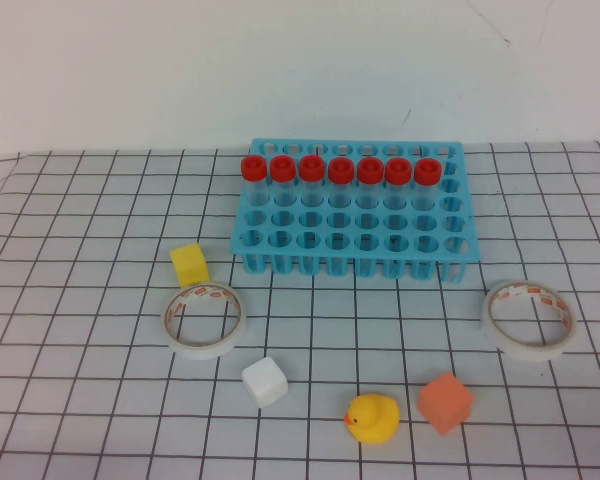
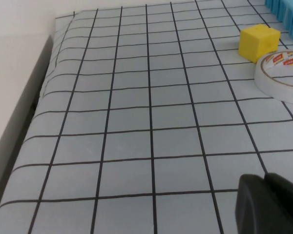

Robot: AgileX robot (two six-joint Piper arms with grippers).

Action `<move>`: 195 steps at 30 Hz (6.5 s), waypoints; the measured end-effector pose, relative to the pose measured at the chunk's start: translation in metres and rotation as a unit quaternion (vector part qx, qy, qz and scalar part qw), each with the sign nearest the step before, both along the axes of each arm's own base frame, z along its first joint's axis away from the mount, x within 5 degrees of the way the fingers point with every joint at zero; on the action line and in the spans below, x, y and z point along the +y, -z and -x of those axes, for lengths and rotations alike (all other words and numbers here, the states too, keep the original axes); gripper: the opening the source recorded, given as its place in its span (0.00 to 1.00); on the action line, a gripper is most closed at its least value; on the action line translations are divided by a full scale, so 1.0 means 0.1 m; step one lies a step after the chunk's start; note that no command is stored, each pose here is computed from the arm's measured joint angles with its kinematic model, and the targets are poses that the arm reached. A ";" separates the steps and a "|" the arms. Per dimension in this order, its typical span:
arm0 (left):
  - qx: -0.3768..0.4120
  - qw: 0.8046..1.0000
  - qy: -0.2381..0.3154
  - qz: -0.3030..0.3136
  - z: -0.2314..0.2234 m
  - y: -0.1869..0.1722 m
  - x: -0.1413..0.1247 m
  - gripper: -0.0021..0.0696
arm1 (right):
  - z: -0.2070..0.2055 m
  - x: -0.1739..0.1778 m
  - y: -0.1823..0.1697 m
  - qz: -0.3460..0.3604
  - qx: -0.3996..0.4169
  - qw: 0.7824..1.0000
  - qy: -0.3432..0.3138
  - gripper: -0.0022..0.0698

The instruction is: Place the test tubes

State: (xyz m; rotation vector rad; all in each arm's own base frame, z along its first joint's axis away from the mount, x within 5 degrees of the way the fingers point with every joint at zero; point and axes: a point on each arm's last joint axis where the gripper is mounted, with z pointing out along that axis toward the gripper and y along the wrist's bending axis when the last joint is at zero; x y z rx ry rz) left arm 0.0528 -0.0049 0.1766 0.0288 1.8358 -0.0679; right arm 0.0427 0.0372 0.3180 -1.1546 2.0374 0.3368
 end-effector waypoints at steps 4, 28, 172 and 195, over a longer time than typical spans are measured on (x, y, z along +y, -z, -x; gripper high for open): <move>0.000 1.000 0.002 0.000 0.00 0.00 0.00 0.03 | 0.00 0.00 0.00 0.000 0.000 1.000 0.000 0.03; 0.003 0.999 0.033 0.014 0.01 0.00 -0.04 0.03 | 0.00 0.00 0.00 0.000 0.000 1.000 0.000 0.03; 0.003 1.000 0.016 0.018 0.00 0.00 -0.03 0.03 | -0.09 -0.41 1.46 -0.096 -0.197 0.868 0.445 0.03; 0.003 1.000 0.016 0.020 0.00 0.00 -0.03 0.03 | -0.09 -0.40 1.47 -0.095 -0.187 0.875 0.437 0.03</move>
